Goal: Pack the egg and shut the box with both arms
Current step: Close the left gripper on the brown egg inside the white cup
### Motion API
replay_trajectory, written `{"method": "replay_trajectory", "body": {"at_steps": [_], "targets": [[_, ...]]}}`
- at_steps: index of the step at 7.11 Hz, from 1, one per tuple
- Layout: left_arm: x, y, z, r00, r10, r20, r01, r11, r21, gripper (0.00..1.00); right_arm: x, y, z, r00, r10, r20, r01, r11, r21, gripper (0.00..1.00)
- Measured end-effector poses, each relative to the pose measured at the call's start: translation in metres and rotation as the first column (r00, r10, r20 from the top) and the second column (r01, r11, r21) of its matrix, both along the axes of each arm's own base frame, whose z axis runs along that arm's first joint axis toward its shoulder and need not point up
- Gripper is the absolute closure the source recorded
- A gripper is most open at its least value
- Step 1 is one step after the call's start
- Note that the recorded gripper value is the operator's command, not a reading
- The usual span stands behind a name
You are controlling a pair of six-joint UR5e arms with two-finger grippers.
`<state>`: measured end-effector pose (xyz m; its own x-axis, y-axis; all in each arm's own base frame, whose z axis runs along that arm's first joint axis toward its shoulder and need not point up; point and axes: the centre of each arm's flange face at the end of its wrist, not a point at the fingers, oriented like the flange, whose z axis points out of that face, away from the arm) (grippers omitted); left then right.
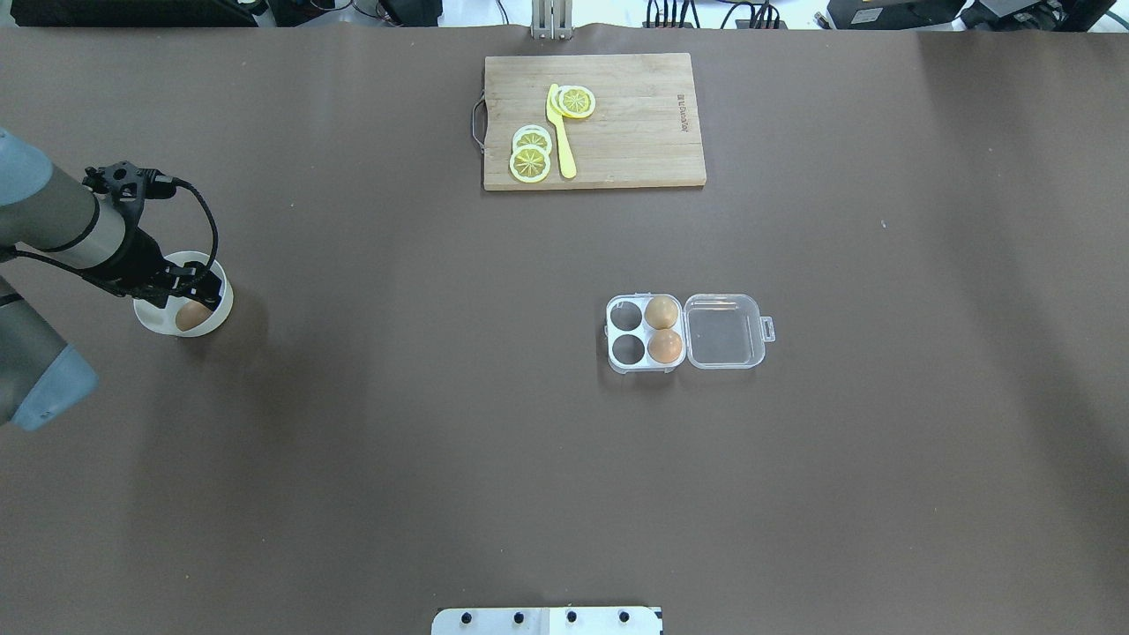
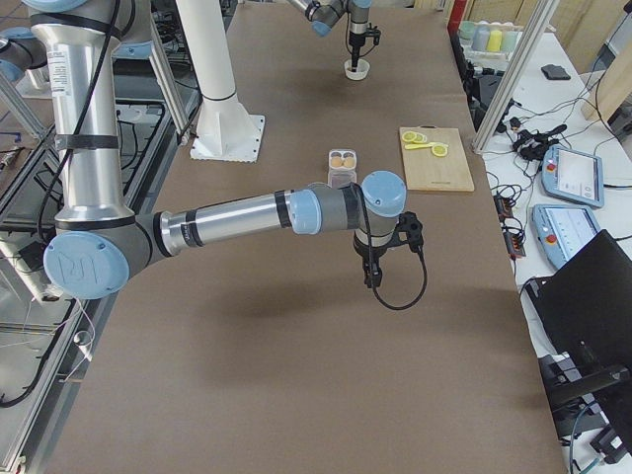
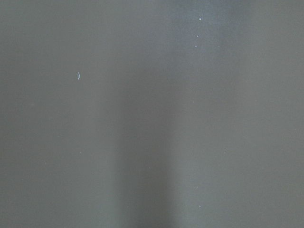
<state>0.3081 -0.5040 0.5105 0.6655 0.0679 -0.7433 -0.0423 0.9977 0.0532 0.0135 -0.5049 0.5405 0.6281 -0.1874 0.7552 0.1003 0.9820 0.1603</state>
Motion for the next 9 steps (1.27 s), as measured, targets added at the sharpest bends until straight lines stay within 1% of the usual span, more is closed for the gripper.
{"method": "replay_trajectory", "body": {"at_steps": [2,5,8,9], "targets": [[0.001,0.002,0.003,1.000,0.004,0.003,-0.004,1.000,-0.003,0.22,0.000,0.000,-0.002,1.000,0.003,0.001,-0.003,1.000,-0.001,0.00],[0.004,0.004,0.003,1.000,0.010,0.004,-0.010,1.000,-0.004,0.22,0.000,0.000,-0.005,0.999,0.034,0.007,-0.034,0.999,-0.032,0.00],[0.012,0.006,0.004,1.000,0.022,0.006,-0.022,1.000,-0.006,0.26,-0.001,0.000,-0.006,0.999,0.037,0.007,-0.037,0.999,-0.034,0.00],[0.014,0.007,0.004,1.000,0.026,0.007,-0.026,1.000,-0.007,0.29,-0.001,0.000,-0.007,0.999,0.037,0.008,-0.037,0.999,-0.034,0.00]]}}
